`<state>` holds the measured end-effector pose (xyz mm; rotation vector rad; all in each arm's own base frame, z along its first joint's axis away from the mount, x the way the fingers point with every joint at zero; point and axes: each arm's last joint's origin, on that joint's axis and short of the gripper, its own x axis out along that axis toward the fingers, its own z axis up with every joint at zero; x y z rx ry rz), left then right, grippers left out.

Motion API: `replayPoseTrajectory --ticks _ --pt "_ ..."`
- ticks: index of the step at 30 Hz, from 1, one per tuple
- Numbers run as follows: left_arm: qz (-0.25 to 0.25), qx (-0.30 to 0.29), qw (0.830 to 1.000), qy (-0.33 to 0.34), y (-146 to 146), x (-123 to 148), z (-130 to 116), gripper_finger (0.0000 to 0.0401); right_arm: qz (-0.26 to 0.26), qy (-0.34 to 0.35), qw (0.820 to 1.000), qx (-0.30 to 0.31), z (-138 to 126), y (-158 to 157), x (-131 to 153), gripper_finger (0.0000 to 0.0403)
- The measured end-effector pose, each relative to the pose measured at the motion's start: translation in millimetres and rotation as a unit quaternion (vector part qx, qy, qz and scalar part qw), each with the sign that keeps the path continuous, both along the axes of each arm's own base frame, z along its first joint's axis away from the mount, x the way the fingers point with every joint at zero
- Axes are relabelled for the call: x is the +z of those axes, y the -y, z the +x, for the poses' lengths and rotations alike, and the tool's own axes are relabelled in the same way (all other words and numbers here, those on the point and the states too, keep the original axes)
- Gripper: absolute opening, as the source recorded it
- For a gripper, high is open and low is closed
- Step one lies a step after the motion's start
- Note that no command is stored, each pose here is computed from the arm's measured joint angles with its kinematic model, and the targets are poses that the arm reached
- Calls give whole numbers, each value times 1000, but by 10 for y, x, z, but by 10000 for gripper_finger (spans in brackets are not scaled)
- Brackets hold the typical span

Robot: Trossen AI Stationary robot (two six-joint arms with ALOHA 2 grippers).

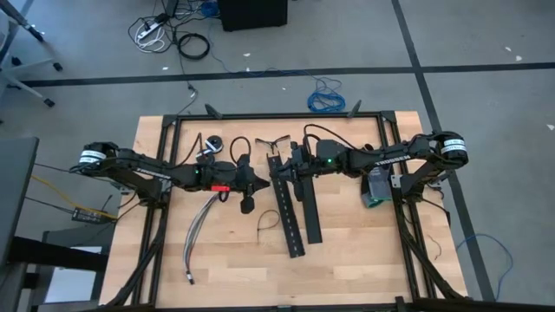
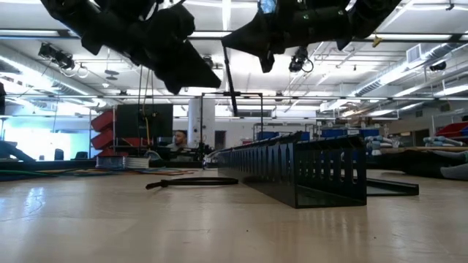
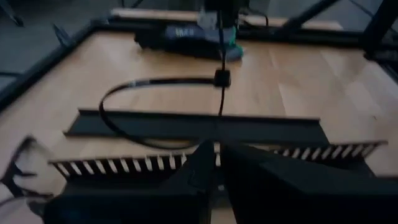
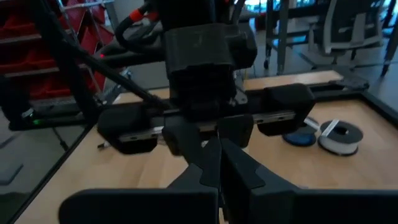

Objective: Ziptie cables
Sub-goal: Wrap the black zip tie on the cable

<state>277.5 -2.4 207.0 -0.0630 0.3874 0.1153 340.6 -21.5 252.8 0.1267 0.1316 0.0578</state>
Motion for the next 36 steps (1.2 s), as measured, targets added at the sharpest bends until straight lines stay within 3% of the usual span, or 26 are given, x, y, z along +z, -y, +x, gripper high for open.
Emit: replayPoseTrajectory --ticks 6,14,23,29,36 --pt "-33 14 999 -8 -1 44 -66 20 6 -23 1000 11 -5 -35 -44 0" --pt "-25 7 997 68 -4 407 -248 17 -2 -15 999 32 -7 -74 -22 0" --pt "-43 -49 992 108 32 383 -112 17 -8 32 998 51 -2 -85 73 0" --pt "-41 -53 991 116 34 396 -106 19 -8 33 998 55 -2 -87 74 0" --pt "-39 -54 991 116 34 396 -106 63 -8 34 998 55 -2 -87 75 0"
